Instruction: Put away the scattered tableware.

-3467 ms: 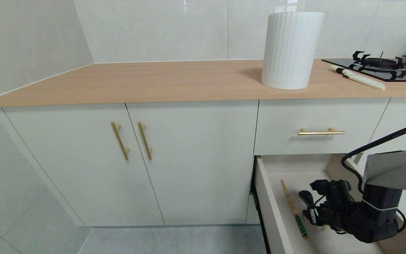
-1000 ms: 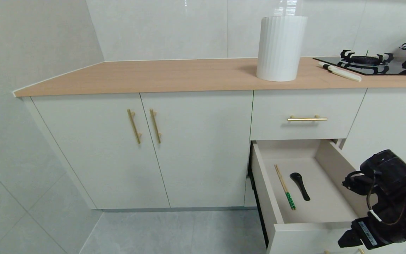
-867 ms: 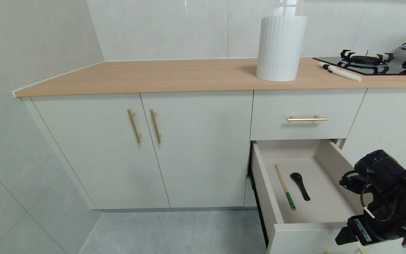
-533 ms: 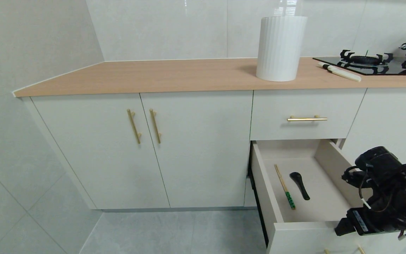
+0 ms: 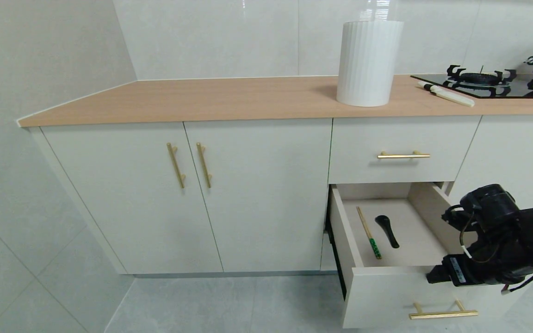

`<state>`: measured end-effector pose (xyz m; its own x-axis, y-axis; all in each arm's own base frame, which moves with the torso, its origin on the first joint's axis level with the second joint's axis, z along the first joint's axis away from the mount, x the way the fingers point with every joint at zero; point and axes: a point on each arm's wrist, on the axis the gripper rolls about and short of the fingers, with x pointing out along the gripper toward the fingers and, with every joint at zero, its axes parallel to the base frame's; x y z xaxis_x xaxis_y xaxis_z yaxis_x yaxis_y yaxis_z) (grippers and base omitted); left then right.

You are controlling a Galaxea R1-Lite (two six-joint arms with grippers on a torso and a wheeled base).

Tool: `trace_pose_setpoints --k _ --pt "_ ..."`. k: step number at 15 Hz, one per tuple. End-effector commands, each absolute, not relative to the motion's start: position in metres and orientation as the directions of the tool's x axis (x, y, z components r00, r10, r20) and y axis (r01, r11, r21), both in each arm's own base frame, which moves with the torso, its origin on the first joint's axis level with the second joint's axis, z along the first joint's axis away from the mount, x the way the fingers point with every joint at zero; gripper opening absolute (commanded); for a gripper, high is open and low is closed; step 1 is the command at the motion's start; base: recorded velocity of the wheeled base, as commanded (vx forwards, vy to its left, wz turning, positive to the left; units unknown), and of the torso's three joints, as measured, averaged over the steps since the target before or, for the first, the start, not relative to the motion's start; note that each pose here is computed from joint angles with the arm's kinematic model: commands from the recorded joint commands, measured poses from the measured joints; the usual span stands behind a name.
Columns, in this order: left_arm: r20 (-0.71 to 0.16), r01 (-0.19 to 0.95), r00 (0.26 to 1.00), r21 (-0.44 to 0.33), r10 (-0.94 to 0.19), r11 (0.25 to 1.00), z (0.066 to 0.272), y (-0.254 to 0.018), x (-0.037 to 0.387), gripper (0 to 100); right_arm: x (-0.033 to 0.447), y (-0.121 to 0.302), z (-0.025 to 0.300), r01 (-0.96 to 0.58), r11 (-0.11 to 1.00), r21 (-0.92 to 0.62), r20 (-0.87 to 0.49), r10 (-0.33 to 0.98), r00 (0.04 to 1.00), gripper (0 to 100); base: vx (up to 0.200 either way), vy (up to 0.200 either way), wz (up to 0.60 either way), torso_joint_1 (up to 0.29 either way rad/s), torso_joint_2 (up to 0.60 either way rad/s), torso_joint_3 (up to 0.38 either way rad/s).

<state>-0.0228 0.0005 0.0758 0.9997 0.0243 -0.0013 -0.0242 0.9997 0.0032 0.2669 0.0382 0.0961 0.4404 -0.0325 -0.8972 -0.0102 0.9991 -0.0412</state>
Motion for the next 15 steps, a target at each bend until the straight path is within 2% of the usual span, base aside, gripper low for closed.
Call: trace_pose_setpoints --k 1,8,12,15 --pt "-0.002 -0.025 1.0 0.003 0.025 1.0 0.076 0.001 -0.023 100 0.292 0.042 0.076 -0.012 0.999 -0.042 -0.891 -0.032 0.453 100 0.0 0.0 0.0 0.0 0.0 0.0" --pt "-0.002 -0.025 1.0 0.003 0.025 1.0 0.076 0.001 -0.023 100 0.361 0.052 0.081 -0.005 1.0 -0.021 -0.811 -0.014 0.585 100 0.0 0.0 0.0 0.0 0.0 0.0" --pt "-0.002 -0.025 1.0 0.003 0.025 1.0 0.076 0.001 -0.023 100 0.386 0.05 0.076 -0.013 1.0 -0.023 -0.709 -0.007 0.705 100 0.0 0.0 0.0 0.0 0.0 0.0" --pt "-0.002 -0.025 1.0 0.003 0.025 1.0 0.076 0.001 -0.023 100 0.394 0.045 0.075 -0.015 1.0 -0.027 -0.659 -0.006 0.752 100 0.0 0.0 0.0 0.0 0.0 0.0"
